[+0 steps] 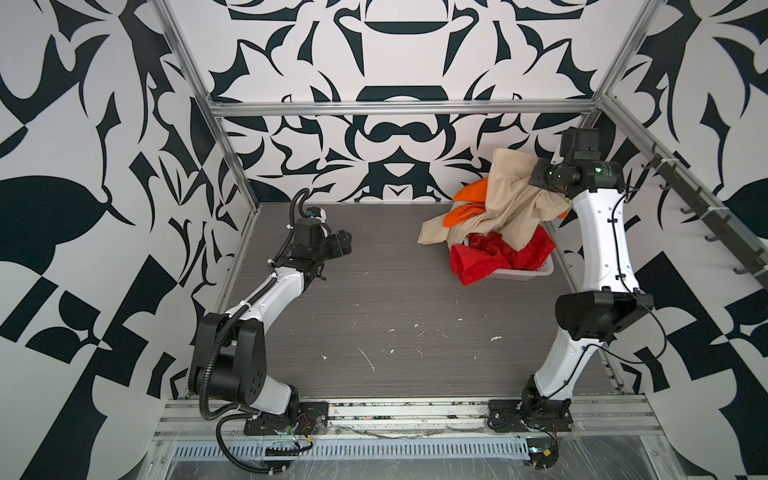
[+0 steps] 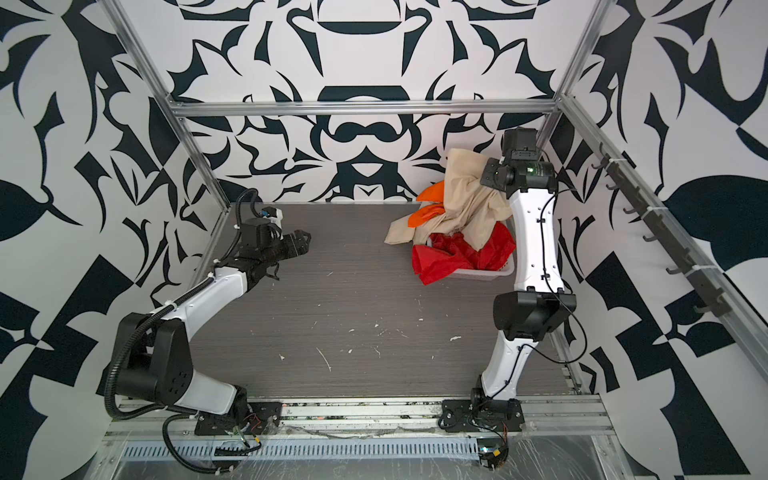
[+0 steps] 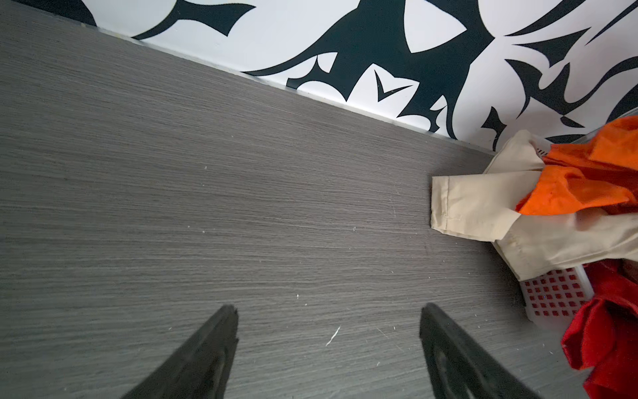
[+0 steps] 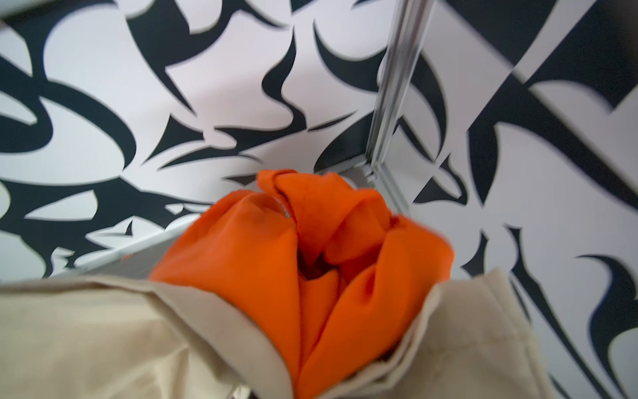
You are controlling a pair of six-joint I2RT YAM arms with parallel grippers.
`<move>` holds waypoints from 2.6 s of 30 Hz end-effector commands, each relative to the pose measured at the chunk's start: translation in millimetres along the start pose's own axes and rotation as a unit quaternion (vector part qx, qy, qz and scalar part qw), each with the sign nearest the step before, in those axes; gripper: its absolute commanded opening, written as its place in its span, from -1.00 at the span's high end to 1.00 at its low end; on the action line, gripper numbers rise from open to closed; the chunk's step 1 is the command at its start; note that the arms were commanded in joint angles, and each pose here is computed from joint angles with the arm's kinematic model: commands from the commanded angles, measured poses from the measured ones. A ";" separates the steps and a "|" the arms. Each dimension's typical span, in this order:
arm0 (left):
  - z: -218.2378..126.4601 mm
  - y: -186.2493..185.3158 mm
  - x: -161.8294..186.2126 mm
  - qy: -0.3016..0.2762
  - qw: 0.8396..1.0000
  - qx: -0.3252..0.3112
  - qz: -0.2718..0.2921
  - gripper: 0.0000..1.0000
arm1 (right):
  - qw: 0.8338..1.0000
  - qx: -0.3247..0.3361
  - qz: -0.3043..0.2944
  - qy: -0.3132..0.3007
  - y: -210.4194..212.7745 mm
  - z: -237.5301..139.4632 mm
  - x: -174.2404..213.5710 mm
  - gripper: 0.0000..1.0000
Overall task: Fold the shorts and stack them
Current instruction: 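Lift the orange shorts up out of the basket with the right gripper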
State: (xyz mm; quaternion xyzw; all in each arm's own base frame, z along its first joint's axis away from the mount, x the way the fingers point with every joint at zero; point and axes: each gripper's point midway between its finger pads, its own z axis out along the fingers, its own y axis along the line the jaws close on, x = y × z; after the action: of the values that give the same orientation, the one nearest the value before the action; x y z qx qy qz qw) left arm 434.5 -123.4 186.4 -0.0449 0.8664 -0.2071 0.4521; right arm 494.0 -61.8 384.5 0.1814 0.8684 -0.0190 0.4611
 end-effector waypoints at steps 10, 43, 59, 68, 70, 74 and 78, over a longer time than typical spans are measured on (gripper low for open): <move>-12.4 -4.2 -1.2 -0.014 1.000 0.010 -0.005 -0.72 | 0.994 -0.027 0.009 -0.105 12.0 -30.7 -61.7 1.00; -8.5 0.9 6.3 -0.005 1.000 0.002 -0.007 -0.72 | 0.995 0.021 -0.044 0.088 -16.5 71.8 26.8 -0.69; -7.2 5.8 9.6 0.000 1.000 -0.010 0.001 -0.73 | 0.993 -0.056 0.030 0.094 10.3 133.7 39.4 0.92; -20.0 3.9 0.6 -0.016 1.000 -0.014 0.007 -0.73 | 0.988 -0.124 0.042 -0.084 36.5 7.5 -61.3 1.00; -22.2 2.7 -1.7 -0.020 1.000 -0.013 0.010 -0.74 | 0.981 -0.145 0.041 -0.119 43.2 -20.1 -78.1 1.00; -27.4 -0.2 -8.4 -0.029 0.999 -0.011 0.012 -0.74 | 0.960 -0.200 0.033 -0.192 67.8 -82.2 -110.3 1.00; -34.8 -4.9 -17.3 -0.044 0.999 -0.005 0.008 -0.74 | 0.922 -0.279 0.010 -0.268 111.5 -154.4 -133.7 1.00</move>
State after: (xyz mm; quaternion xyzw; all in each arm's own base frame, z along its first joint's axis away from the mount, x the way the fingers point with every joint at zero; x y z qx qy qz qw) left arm 419.1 -113.9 200.9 -0.0475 0.8566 -0.1960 0.4749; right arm 501.3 -7.6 522.7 0.1038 0.7574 0.1288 0.6316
